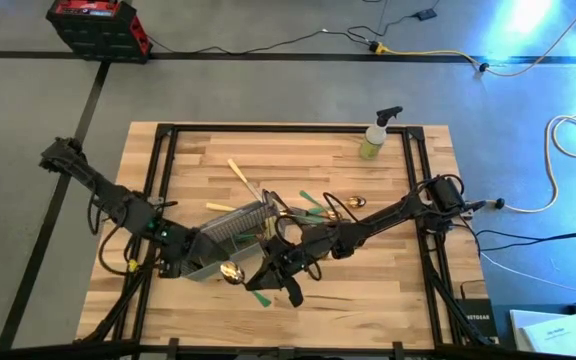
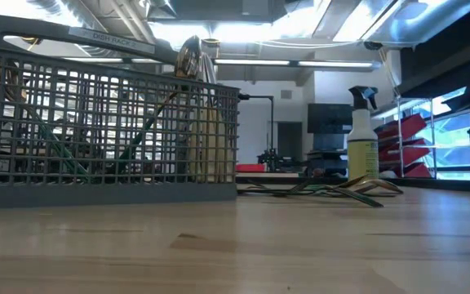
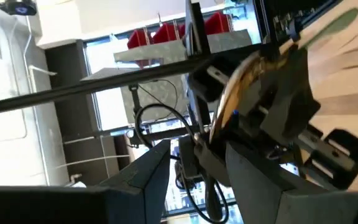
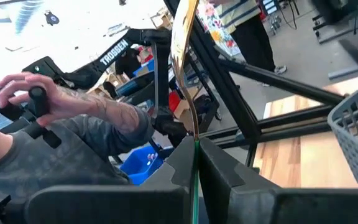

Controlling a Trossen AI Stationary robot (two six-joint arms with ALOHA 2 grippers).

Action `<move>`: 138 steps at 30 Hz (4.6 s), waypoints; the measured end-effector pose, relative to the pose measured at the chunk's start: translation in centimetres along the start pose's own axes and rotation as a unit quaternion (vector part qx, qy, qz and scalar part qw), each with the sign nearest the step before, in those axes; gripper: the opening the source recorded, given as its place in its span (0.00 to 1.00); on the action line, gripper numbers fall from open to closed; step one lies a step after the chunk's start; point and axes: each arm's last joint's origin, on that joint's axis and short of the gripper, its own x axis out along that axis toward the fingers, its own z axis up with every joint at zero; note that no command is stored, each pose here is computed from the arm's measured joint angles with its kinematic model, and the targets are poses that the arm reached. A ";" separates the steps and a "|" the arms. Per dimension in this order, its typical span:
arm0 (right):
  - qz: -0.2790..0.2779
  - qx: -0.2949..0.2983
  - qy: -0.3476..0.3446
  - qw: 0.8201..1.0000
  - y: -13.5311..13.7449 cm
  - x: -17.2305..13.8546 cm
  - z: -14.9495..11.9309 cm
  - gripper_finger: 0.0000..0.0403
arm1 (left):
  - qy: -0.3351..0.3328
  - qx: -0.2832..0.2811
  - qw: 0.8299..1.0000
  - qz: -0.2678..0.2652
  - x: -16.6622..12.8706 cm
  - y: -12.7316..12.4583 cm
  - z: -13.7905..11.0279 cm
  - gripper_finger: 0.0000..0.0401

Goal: Sort silverware
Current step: Put the spoon into the silverware tray

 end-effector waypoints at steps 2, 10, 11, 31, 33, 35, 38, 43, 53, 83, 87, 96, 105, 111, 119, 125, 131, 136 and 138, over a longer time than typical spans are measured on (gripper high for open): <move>-0.002 0.003 -0.001 1.000 0.0 0.0 0.0 0.00 | -0.003 -0.006 1.000 -0.001 0.0 0.0 0.1 0.35; -0.009 0.010 -0.003 1.000 -0.1 0.0 0.0 0.00 | -0.013 0.016 0.999 -0.035 0.4 -0.9 0.5 0.35; -0.009 0.010 -0.002 1.000 -0.1 0.0 0.0 0.00 | -0.013 0.024 0.999 -0.043 0.6 -1.1 0.6 0.35; -0.053 0.023 0.026 0.998 -0.7 -0.1 -0.7 0.00 | 0.017 0.077 0.995 -0.053 2.0 -1.8 1.5 0.24; -0.052 0.023 0.023 0.998 -0.7 -0.1 -0.7 0.00 | 0.014 0.071 0.996 -0.053 1.9 -1.7 1.7 0.19; -0.050 0.022 0.020 0.998 -0.6 0.0 -0.7 0.00 | 0.013 0.067 0.996 -0.056 1.9 -1.8 1.7 0.15; -0.050 0.022 0.017 0.998 -0.6 0.0 -0.6 0.00 | 0.016 0.066 0.996 -0.062 1.9 -1.9 1.7 0.12; -0.048 0.024 0.011 0.998 -0.6 0.0 -0.5 0.00 | 0.020 0.066 0.996 -0.062 1.9 -1.9 1.7 0.10; -0.045 0.040 0.006 0.998 -0.5 0.0 -0.4 0.00 | 0.020 0.067 0.996 -0.063 1.9 -1.9 1.7 0.10; -0.022 0.001 0.013 1.000 -0.4 0.0 -0.3 0.33 | 0.030 0.064 0.995 -0.070 1.9 -2.0 1.7 0.00; -0.025 0.012 0.015 1.000 -1.0 -0.3 0.2 0.46 | 0.030 0.064 0.995 -0.069 1.9 -2.0 1.7 0.00; -0.073 0.027 0.027 0.997 -3.1 -1.7 2.2 0.72 | 0.031 0.068 0.995 -0.069 1.9 -2.0 1.6 0.00; -0.081 0.050 0.057 0.994 -4.0 -4.4 5.6 0.89 | 0.040 0.074 0.992 -0.096 1.6 -0.4 1.2 0.00; -0.147 0.032 0.084 0.985 -2.9 -6.5 7.0 0.97 | 0.037 0.078 0.987 -0.132 1.2 0.8 0.7 0.00; -0.236 0.023 0.106 0.966 -1.9 -7.9 6.9 0.99 | 0.066 0.081 0.981 -0.162 0.3 3.7 -1.1 0.00; -0.308 0.059 0.156 0.937 -1.0 -8.0 4.4 0.99 | 0.101 0.093 0.971 -0.198 -0.1 5.1 -3.3 0.00; -0.340 0.062 0.169 0.923 1.5 -7.3 2.0 0.99 | 0.128 0.114 0.943 -0.285 1.0 4.4 -4.8 0.00; -0.386 0.041 0.161 0.908 2.9 -7.3 0.7 0.99 | 0.143 0.140 0.922 -0.331 2.1 4.3 -5.5 0.00; -0.407 0.029 0.159 0.899 3.2 -7.4 0.2 0.99 | 0.147 0.133 0.919 -0.342 2.1 4.7 -5.7 0.00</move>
